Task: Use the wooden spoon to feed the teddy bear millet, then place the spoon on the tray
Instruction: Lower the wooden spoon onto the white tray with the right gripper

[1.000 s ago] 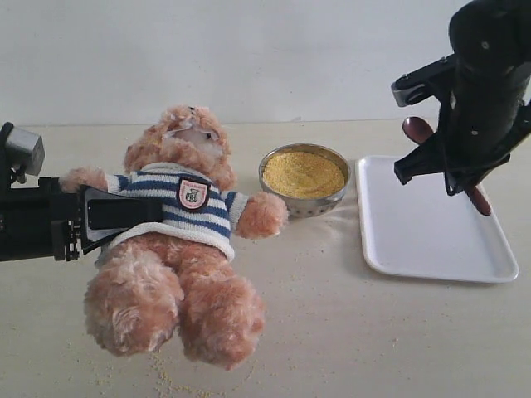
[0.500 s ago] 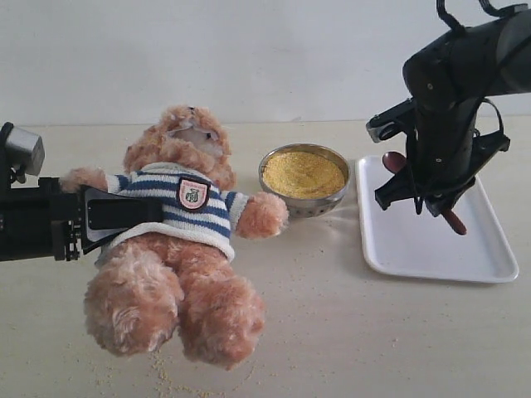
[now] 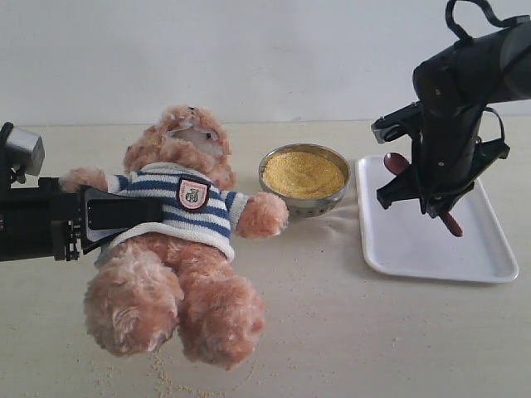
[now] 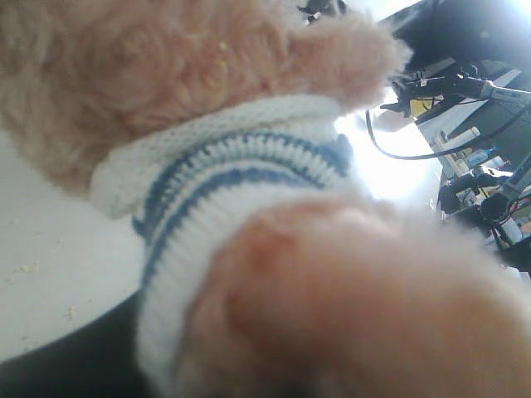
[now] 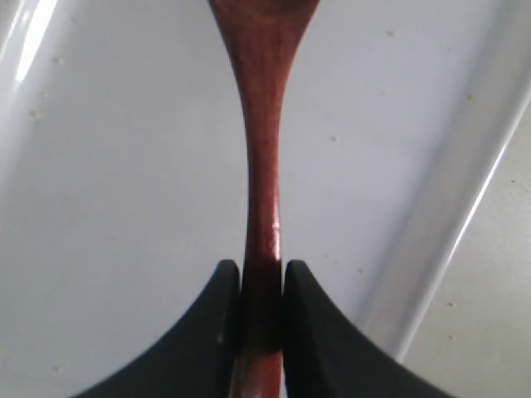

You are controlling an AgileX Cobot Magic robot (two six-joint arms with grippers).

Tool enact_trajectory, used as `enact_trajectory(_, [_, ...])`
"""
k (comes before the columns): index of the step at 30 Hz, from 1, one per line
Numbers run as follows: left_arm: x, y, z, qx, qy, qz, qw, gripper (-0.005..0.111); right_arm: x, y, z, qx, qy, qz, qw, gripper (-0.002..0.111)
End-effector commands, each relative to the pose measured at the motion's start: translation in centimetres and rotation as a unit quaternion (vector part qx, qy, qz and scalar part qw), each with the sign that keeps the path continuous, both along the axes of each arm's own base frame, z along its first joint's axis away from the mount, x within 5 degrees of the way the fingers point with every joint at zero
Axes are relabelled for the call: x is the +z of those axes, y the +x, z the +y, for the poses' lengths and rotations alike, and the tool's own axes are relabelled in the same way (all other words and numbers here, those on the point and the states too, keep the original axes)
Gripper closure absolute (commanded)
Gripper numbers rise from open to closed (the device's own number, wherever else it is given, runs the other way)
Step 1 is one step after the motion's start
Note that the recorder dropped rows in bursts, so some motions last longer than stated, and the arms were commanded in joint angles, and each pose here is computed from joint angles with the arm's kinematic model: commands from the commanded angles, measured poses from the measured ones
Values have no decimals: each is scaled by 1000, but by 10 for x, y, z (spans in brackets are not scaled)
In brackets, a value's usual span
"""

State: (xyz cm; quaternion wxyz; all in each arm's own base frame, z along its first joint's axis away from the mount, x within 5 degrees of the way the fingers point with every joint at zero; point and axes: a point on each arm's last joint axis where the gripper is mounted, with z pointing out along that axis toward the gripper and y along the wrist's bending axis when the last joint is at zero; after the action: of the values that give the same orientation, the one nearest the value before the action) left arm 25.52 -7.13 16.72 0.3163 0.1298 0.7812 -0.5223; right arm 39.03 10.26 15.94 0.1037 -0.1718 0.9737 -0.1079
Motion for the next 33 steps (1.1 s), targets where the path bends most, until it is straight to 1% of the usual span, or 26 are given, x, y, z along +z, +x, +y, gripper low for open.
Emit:
enact_trajectory(1, [5,0,-1,-2,-19,-7,1000,102,1,3,-9,-1,18,10,1000,109])
enact_trajectory(6, [5,0,-1,-3,-18,-9,1000,102,-1,4,-6,2,34,4,999,109])
enact_trajectory(11, [5,0,-1,-3,-18,-9,1000,102,-13,4,-6,5,29,25,999,109])
enact_trajectory(26, [5,0,-1,-3,-18,-9,1000,102,-13,6,-4,7,38,14,999,109])
enact_trajectory(33, [5,0,-1,-3,-18,-9,1000,102,-26,6,-4,6,31,34,999,109])
